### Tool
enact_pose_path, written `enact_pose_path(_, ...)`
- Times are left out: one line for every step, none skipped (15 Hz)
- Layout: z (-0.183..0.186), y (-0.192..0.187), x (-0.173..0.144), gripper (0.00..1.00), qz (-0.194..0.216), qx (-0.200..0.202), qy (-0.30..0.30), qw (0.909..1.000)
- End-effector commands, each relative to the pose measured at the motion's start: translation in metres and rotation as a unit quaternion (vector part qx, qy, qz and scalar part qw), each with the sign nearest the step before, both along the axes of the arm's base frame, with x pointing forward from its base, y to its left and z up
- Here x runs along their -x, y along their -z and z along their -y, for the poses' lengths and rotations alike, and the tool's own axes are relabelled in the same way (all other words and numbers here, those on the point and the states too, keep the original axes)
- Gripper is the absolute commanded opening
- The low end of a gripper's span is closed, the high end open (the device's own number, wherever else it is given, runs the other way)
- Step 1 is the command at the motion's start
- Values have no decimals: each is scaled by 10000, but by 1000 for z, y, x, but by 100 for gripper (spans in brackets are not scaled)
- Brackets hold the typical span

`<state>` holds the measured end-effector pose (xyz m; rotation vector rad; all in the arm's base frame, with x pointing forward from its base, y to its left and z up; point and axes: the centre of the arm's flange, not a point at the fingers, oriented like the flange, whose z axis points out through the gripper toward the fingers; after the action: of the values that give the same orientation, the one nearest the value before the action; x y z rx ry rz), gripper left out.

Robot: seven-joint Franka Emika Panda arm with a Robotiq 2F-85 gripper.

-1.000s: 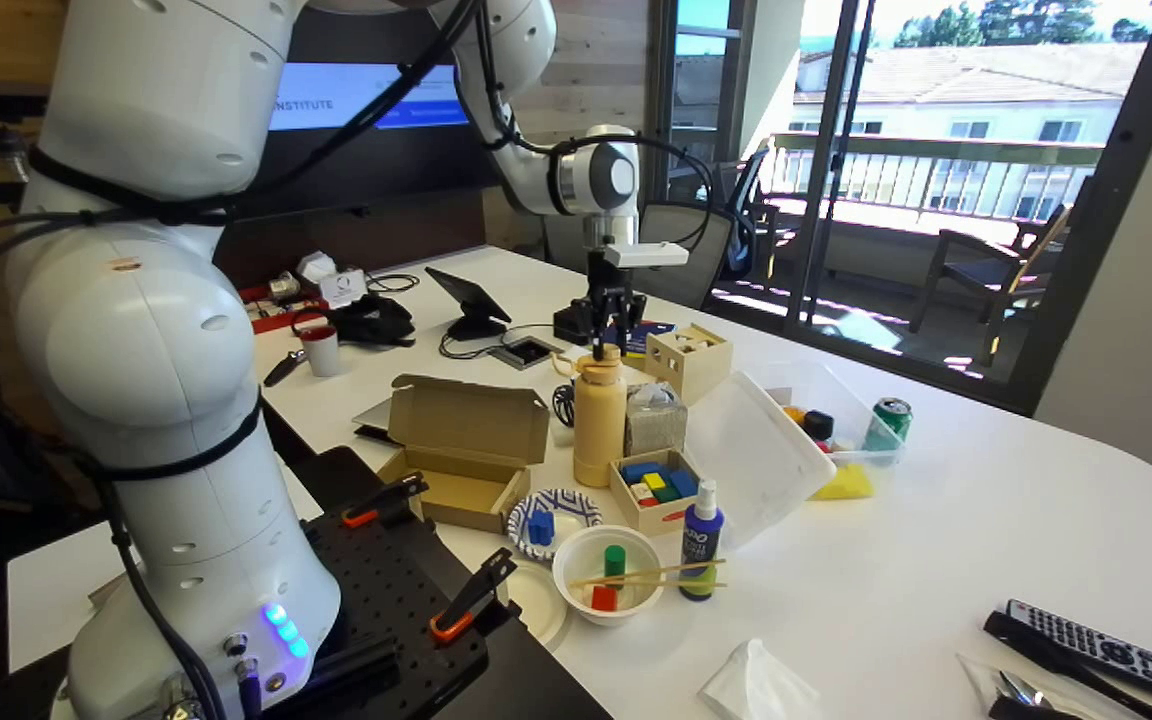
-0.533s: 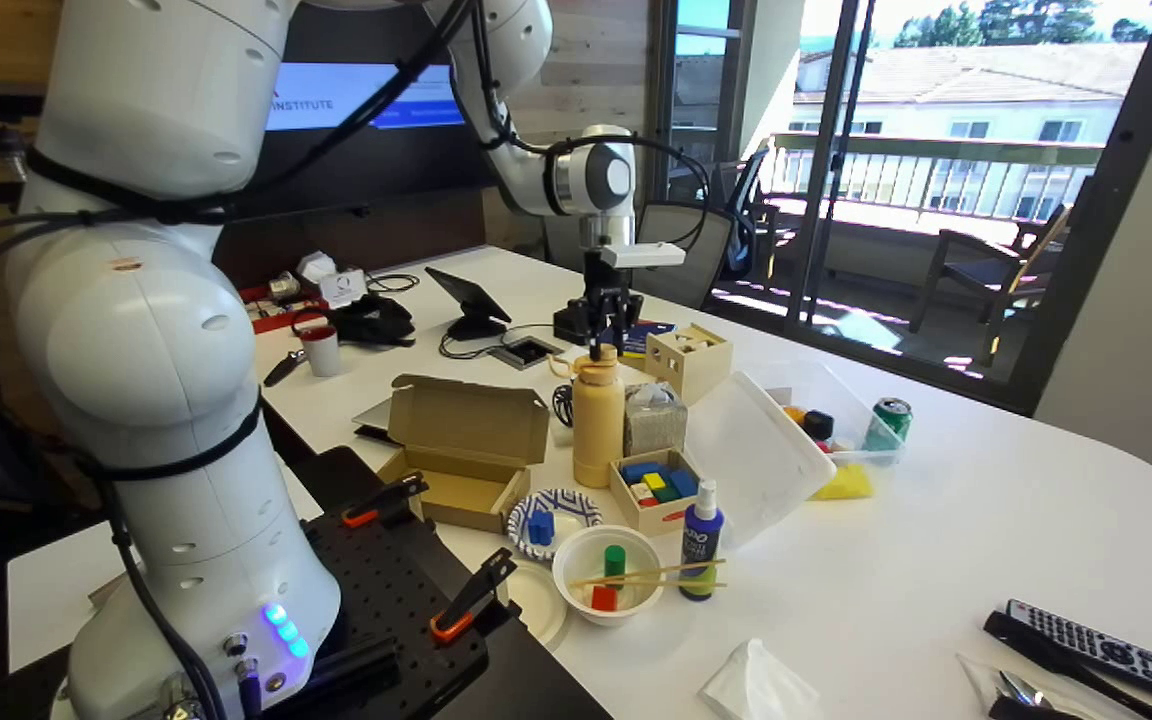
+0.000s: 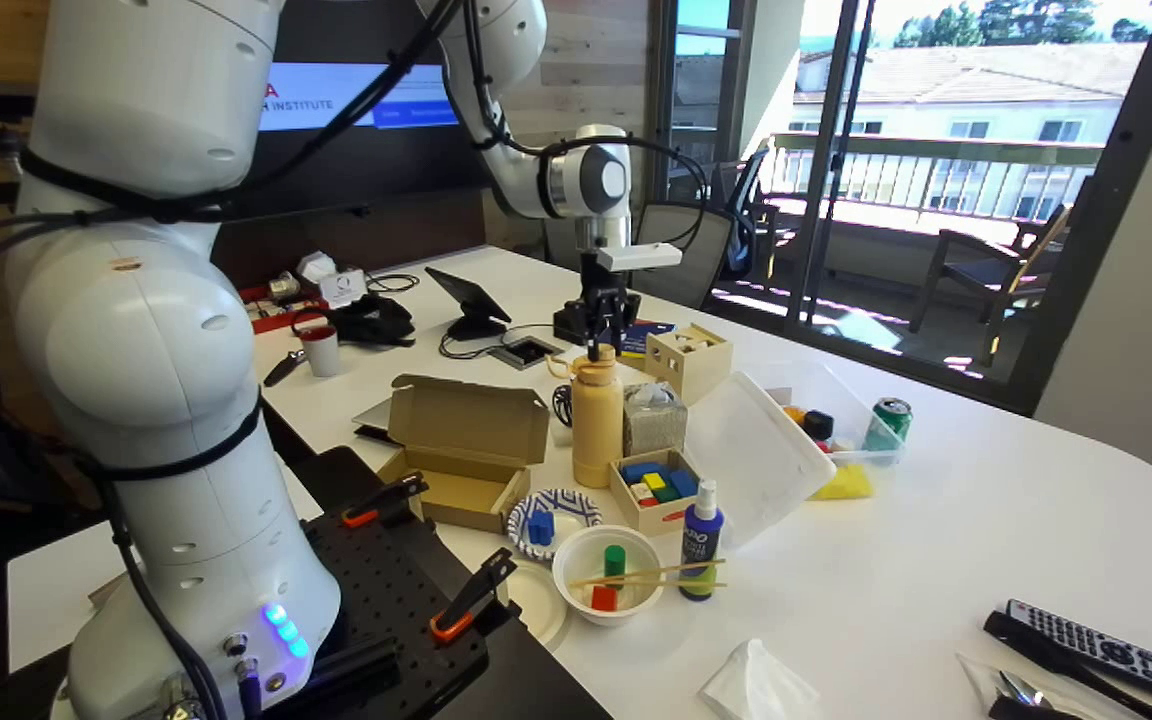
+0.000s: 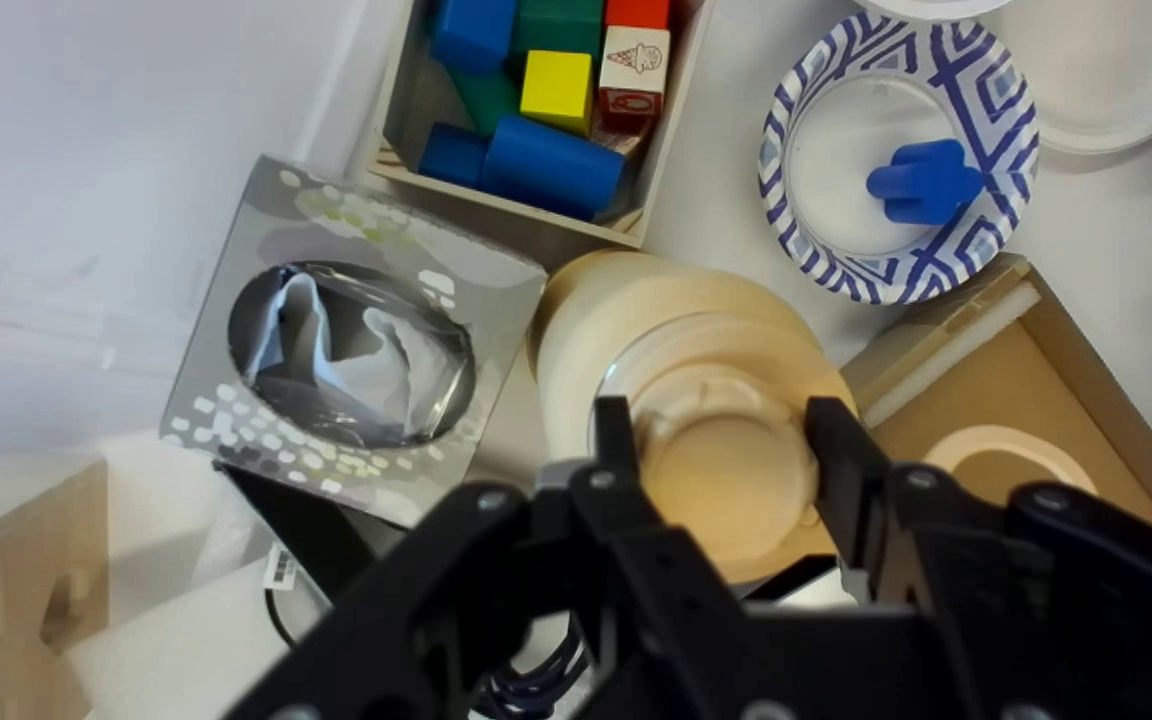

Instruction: Open the lid of the beige bottle

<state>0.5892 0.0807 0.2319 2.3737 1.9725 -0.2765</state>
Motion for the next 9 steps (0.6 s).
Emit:
enact_pose_path(-1, 0, 21, 21, 223, -37, 29, 9997)
enact_pose_path(-2, -1, 23, 21, 271, -48, 5, 9996)
enact_pose_path(-3, -3, 26, 21, 331, -54, -9, 9994)
enact_pose_path(-3, -5, 29, 21, 387, -60, -19, 9992)
enact_pose_path(-4, -7, 31, 21, 458, -61, -24, 9989)
enact_pose_path(-4, -8, 34, 21, 496, -67, -41, 9987)
enact_pose_path(-4, -10, 36, 21, 539, -85, -42, 9985)
enact_pose_path(-3, -11, 40, 21, 565, -93, -53, 9983)
enact_pose_path(-3, -12, 42, 21, 607, -87, -54, 9981)
